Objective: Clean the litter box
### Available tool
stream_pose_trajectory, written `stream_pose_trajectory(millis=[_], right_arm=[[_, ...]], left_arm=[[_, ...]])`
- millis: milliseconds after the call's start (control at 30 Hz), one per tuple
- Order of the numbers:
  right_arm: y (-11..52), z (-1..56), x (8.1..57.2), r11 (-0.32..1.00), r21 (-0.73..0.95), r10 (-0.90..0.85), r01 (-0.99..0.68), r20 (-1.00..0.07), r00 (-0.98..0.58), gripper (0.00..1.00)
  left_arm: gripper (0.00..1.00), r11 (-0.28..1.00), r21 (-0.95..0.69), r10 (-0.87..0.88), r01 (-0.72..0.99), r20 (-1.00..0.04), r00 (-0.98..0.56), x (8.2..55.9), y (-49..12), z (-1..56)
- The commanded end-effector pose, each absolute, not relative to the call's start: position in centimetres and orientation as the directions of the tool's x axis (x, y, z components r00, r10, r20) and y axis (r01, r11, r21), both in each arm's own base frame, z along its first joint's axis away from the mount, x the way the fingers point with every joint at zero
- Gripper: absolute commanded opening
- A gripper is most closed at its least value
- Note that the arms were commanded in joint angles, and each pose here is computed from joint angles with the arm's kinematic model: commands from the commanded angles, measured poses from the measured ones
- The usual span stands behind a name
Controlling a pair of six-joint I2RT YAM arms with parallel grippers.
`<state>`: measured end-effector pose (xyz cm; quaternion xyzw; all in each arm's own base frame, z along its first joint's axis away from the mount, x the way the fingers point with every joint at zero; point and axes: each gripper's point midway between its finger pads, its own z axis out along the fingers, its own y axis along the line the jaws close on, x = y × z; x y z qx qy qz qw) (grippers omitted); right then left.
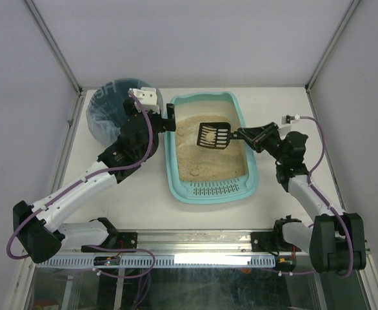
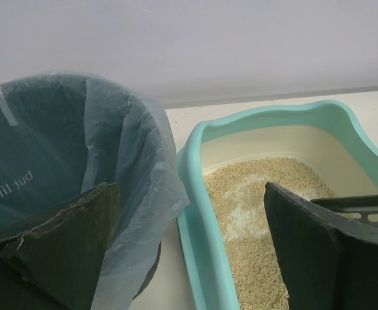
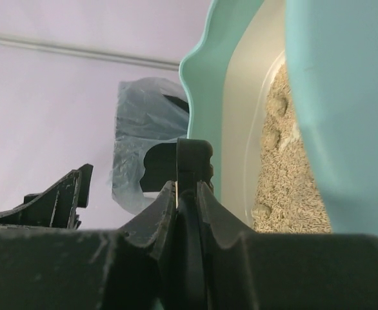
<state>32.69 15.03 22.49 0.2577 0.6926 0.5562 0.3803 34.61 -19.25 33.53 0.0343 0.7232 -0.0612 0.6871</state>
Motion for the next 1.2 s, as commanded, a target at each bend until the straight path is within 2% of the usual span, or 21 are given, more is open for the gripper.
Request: stream_pose_trajectory(millis=[0,67,133,233,333,467,733,967,1167], right_arm=[[17.5,25.9,32.5,0.258,0.941,0.714,-0.219,-0.339,-0.613,0.0],[14.4,24.1,33.4,0.258,0.961,0.806,-0.096,-0.269,-0.528,0.0],[13.9,24.0,33.3,0.216,0.972,0.821,-0.097,-0.235,-0.521,0.0],[17.6,26.0,32.6,0.232,0.951,0.722,-0.205,-0.31,-0.619,0.0],[16.6,25.6,33.0,0.258,0.952,0.767,-0.163,-0.305,-0.565,0.0],[16.9,26.4,33.2,0.256,0.951,0.759,-0.174,-0.31,-0.573,0.0],[19.4,32.2,34.6,0.299,0.924,0.746,-0.238,-0.382,-0.545,0.0],[24.5,37.2,37.2,0.295,0.901,0.702,-0.319,-0.431,-0.567,0.0],[30.1,39.8,40.1,0.335,0.858,0.637,-0.39,-0.511,-0.577,0.0]], left_arm=[[0.99,0.991,-0.081,-0.082,0.11,-0.997,0.005,34.4,-18.2,36.1],[0.99,0.99,-0.083,-0.084,0.11,-0.996,0.005,34.5,-18.2,36.0],[0.99,0.991,-0.084,-0.085,0.101,-0.996,0.008,34.4,-17.9,36.2],[0.99,0.991,-0.088,-0.09,0.1,-0.996,0.016,34.4,-17.8,36.5],[0.99,0.991,-0.095,-0.097,0.093,-0.995,0.015,34.4,-17.6,36.6],[0.99,0.993,-0.112,-0.114,0.044,-0.993,0.034,34.3,-16.3,37.4],[0.99,0.959,-0.24,-0.227,-0.149,-0.969,0.102,34.3,-10.0,39.3],[0.99,0.907,-0.332,-0.278,-0.259,-0.934,0.224,32.3,-4.9,41.2],[0.99,0.883,-0.368,-0.289,-0.292,-0.916,0.279,31.2,-3.0,41.8]])
